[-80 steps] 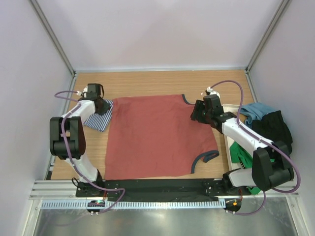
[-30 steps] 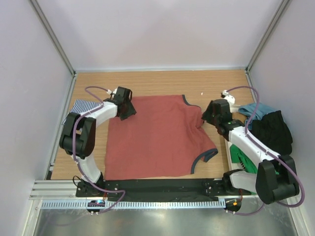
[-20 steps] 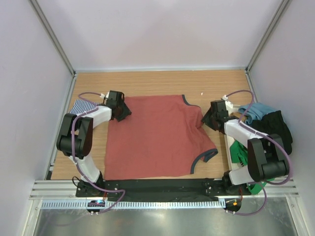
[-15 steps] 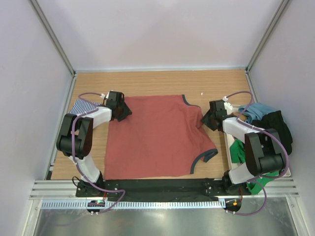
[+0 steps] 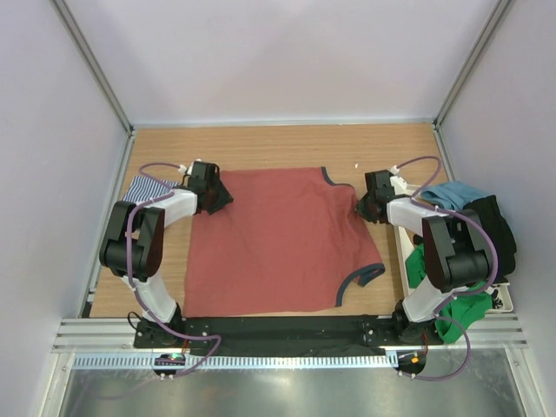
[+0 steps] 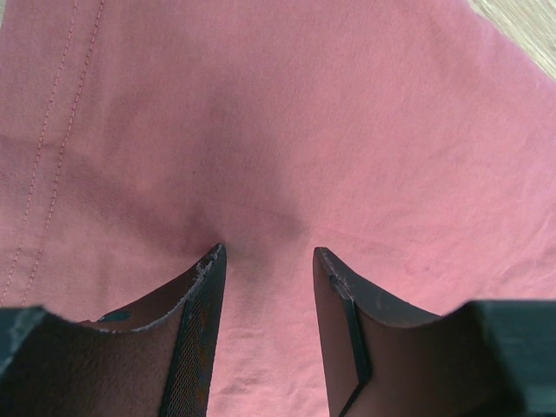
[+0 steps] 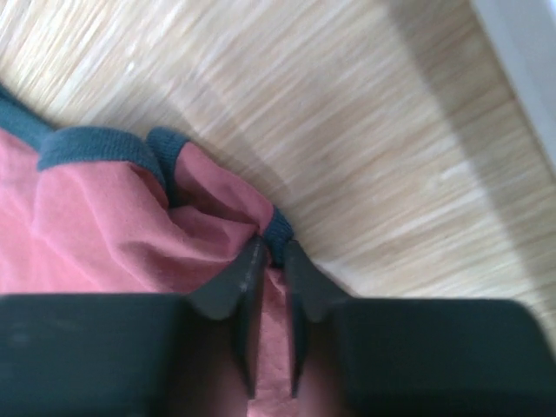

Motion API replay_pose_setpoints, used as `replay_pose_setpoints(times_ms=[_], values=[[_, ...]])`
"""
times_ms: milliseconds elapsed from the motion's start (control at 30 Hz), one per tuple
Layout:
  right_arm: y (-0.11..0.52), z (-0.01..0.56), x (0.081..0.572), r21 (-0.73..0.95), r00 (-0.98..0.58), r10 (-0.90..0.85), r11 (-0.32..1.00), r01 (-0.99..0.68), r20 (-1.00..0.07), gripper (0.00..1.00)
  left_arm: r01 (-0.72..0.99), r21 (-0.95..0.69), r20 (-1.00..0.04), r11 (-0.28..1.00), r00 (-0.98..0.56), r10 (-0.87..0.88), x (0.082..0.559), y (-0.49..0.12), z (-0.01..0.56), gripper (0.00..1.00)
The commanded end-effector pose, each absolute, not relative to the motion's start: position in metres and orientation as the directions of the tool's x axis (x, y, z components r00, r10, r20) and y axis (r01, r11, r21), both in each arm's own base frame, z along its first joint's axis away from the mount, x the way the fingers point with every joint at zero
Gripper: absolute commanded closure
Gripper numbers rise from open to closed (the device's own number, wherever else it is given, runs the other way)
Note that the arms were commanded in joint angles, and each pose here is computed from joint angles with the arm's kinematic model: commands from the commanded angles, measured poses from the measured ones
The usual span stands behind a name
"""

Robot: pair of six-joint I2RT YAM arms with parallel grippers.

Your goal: Fold and stack the tank tops

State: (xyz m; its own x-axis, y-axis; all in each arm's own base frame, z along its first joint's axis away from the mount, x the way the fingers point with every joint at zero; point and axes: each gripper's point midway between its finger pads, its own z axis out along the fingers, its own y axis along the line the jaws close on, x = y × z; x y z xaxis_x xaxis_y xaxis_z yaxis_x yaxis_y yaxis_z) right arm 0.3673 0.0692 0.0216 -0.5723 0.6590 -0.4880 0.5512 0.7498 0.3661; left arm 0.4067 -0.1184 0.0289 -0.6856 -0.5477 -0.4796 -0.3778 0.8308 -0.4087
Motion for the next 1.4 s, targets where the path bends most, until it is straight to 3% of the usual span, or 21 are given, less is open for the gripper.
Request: replay_pose_setpoints(times_ms=[0,133,400,467,533,700,867,1367], values=[[0.052,0.033,0.387,0.324,-0.518,0.642,0.750,0.577,-0.566,0.84,-0.359,-0.394,-0.528,0.846,-0.665,-0.528,0.412,-0.113,0.042,0.53],[0.015,0.057,0.390,0.162,-0.482,0.535,0.768,0.619,-0.694,0.99,-0.367,-0.356,-0.545,0.859,-0.666,-0.510,0.413,-0.106,0.039,0.53],[0.000,0.099,0.436,0.066,-0.453,0.441,0.769,0.636,-0.775,0.98,-0.386,-0.321,-0.534,0.865,-0.681,-0.501,0.414,-0.095,0.024,0.54],[0.001,0.102,0.444,0.050,-0.468,0.430,0.775,0.629,-0.772,0.74,-0.390,-0.302,-0.529,0.870,-0.691,-0.493,0.413,-0.093,0.022,0.54],[0.003,0.097,0.446,0.045,-0.485,0.426,0.784,0.619,-0.764,0.60,-0.388,-0.286,-0.532,0.876,-0.696,-0.482,0.413,-0.091,0.020,0.55],[0.017,0.093,0.438,0.120,-0.491,0.451,0.815,0.566,-0.746,0.39,-0.393,-0.240,-0.553,0.888,-0.696,-0.457,0.412,-0.082,0.025,0.55],[0.008,0.095,0.443,0.134,-0.470,0.472,0.798,0.588,-0.746,0.48,-0.424,-0.242,-0.532,0.872,-0.694,-0.485,0.413,-0.067,0.028,0.55],[0.016,0.050,0.484,0.134,-0.538,0.517,0.793,0.595,-0.666,0.48,-0.483,-0.224,-0.508,0.846,-0.683,-0.525,0.412,-0.029,0.027,0.55]])
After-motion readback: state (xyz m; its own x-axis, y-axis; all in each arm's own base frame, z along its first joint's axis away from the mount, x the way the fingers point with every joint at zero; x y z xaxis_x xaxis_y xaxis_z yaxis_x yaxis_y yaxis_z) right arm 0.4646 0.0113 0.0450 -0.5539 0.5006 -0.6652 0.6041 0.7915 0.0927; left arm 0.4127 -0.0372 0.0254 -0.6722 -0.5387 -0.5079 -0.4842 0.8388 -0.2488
